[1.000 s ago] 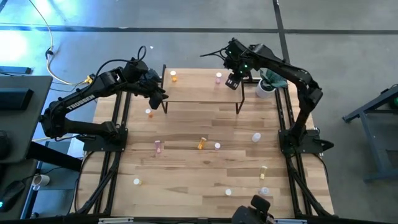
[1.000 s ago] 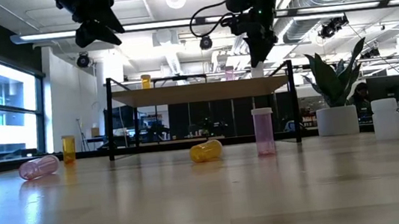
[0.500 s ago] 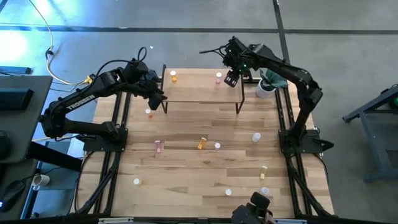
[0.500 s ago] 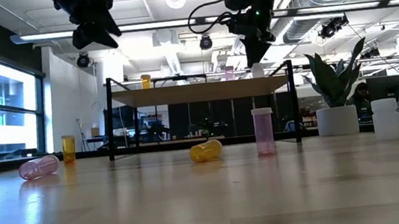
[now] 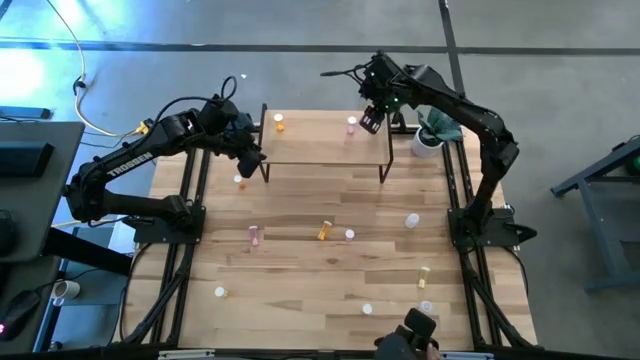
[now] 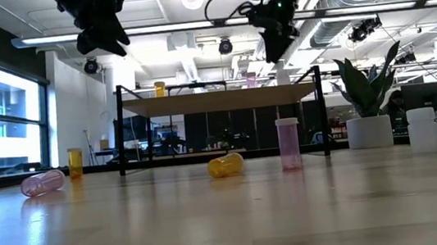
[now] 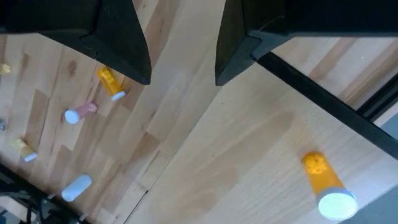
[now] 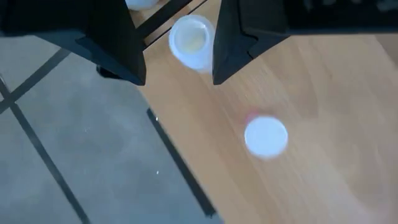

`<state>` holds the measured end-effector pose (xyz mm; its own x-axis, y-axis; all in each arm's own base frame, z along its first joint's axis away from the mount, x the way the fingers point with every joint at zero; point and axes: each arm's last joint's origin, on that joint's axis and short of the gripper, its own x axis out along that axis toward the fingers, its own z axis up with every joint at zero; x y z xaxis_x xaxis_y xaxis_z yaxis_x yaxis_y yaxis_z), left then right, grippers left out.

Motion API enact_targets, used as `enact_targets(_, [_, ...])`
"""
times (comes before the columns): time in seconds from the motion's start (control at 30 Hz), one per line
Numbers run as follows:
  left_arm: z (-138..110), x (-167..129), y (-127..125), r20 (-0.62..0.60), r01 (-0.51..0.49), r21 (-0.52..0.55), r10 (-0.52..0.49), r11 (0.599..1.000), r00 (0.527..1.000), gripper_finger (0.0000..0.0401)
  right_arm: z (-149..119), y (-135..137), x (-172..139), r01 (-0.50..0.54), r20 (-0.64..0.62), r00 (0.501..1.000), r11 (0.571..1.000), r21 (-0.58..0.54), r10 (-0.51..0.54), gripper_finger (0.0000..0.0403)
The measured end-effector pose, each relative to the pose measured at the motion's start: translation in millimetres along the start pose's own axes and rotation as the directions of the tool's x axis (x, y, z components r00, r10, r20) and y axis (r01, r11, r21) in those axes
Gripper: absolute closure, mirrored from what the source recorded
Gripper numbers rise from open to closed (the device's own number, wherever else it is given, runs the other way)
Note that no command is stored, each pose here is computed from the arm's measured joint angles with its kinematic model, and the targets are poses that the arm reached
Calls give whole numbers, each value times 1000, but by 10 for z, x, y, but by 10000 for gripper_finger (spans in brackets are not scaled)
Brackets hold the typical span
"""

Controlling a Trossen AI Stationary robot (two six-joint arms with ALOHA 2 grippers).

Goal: Pick and place medicine bottles onto shelf by color
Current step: Put the left yellow pill bottle on the shelf

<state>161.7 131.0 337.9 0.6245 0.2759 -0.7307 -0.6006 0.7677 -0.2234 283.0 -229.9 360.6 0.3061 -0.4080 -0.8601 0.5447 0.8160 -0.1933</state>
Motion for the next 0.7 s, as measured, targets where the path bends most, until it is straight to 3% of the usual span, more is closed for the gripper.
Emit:
enact_targets(0.2, [-61,-2,6,-63,-4,38,7,999,998,231,33,-27,-189,-7,12,1000,999,53,6,226])
enact_targets(0.37, [-153,-11,7,-156,-1,77,13,997,988,231,43,-3,-312,-75,18,997,987,141,73,226])
enact_targets(0.7, [-435,-74,-214,-369,77,117,-29,990,929,231,117,312,-494,-141,62,989,970,198,132,226])
